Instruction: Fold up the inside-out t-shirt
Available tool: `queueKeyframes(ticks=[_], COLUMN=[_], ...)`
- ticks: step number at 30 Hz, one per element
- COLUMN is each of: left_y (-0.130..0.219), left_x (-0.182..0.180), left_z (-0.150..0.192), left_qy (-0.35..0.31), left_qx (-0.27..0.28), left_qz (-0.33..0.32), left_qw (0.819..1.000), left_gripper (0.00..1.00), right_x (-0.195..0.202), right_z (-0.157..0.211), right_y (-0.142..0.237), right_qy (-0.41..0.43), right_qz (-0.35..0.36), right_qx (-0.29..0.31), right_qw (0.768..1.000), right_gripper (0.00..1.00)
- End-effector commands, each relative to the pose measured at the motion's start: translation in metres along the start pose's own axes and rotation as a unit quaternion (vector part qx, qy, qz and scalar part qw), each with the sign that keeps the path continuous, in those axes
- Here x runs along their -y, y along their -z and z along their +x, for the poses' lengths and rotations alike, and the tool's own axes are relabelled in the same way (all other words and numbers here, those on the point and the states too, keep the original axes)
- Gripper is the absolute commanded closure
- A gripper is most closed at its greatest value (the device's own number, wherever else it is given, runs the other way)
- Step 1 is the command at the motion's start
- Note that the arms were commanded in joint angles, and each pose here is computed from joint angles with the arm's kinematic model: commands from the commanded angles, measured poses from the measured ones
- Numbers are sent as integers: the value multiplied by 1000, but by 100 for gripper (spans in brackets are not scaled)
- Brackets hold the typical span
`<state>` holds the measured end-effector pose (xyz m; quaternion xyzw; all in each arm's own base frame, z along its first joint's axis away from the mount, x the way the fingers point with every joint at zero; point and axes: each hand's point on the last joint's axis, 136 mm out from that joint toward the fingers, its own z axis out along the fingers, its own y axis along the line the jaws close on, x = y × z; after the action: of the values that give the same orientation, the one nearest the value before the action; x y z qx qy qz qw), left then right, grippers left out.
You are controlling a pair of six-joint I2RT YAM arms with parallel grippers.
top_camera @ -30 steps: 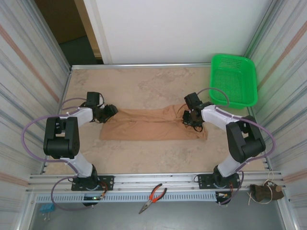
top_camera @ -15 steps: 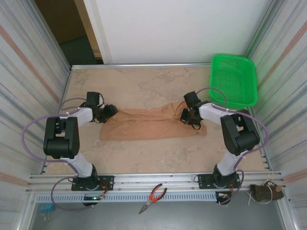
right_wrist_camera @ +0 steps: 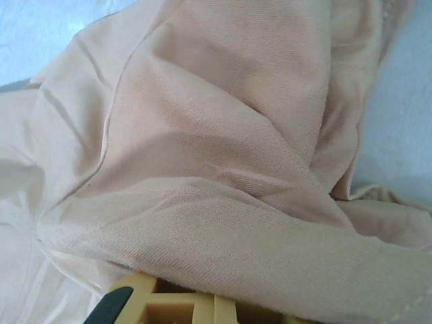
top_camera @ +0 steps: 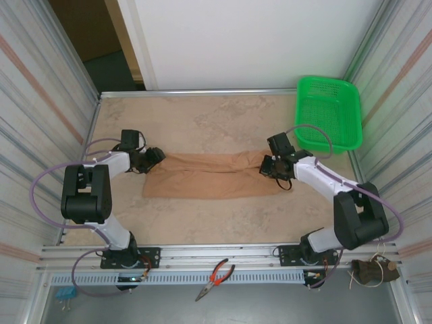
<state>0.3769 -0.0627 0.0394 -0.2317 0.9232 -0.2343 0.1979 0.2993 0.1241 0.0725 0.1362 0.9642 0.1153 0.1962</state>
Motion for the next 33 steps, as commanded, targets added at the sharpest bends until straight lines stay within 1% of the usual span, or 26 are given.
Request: queueKeyframes(ticks=[1, 3, 4, 6, 8, 11, 12, 15, 16, 18, 20, 23, 26, 29, 31, 33], left_y=[3, 4, 5, 10, 17, 28, 30, 25, 21, 13, 5, -3, -8, -11, -11, -9], left_x=[-1, 0, 1, 6, 14, 29, 33, 38, 38, 36, 30, 21, 14, 8, 4, 1], left_z=[0, -1, -2, -7, -15, -26, -29, -31, -31, -28, -24, -18, -13, -10, -9, -8], left_qy=[1, -2, -3, -6, -13, -18, -19, -14, -11, -7, 0, 4, 7, 9, 12, 14], left_qx=[2, 4, 4, 9, 20, 37, 39, 34, 31, 23, 15, 7, 0, -4, -4, -3], left_qz=[4, 5, 6, 12, 19, 34, 38, 46, 46, 44, 39, 30, 24, 18, 15, 14], left_qw=[1000, 1000, 1000, 1000, 1000, 999, 998, 998, 998, 999, 999, 1000, 1000, 1000, 1000, 1000], left_gripper=[48, 48, 48, 48, 48, 48, 48, 48, 48, 48, 48, 48, 48, 49, 49, 49], right_x=[22, 29, 33, 40, 45, 46, 42, 27, 22, 16, 15, 26, 44, 51, 50, 51], right_z=[33, 37, 36, 28, 16, -5, -12, -20, -21, -17, -3, 26, 45, 41, 25, 7], right_y=[3, 10, 14, 23, 30, 33, 32, 21, 14, -2, -16, -30, -36, -30, -16, 0], right_qy=[-6, -13, -16, -23, -32, -48, -48, -39, -37, -33, -32, -37, -60, -72, -71, -73], right_qz=[31, 38, 42, 46, 47, 36, 29, 12, 9, 7, 14, 31, 46, 41, 29, 21], right_qx=[-31, -23, -17, -3, 9, 24, 26, 20, 15, -1, -21, -44, -56, -55, -34, -10], right_qw=[999, 999, 999, 999, 998, 998, 998, 999, 999, 999, 999, 998, 996, 995, 996, 997], right_gripper=[94, 67, 58, 54, 55, 62, 65, 68, 72, 82, 90, 96, 97, 92, 84, 71])
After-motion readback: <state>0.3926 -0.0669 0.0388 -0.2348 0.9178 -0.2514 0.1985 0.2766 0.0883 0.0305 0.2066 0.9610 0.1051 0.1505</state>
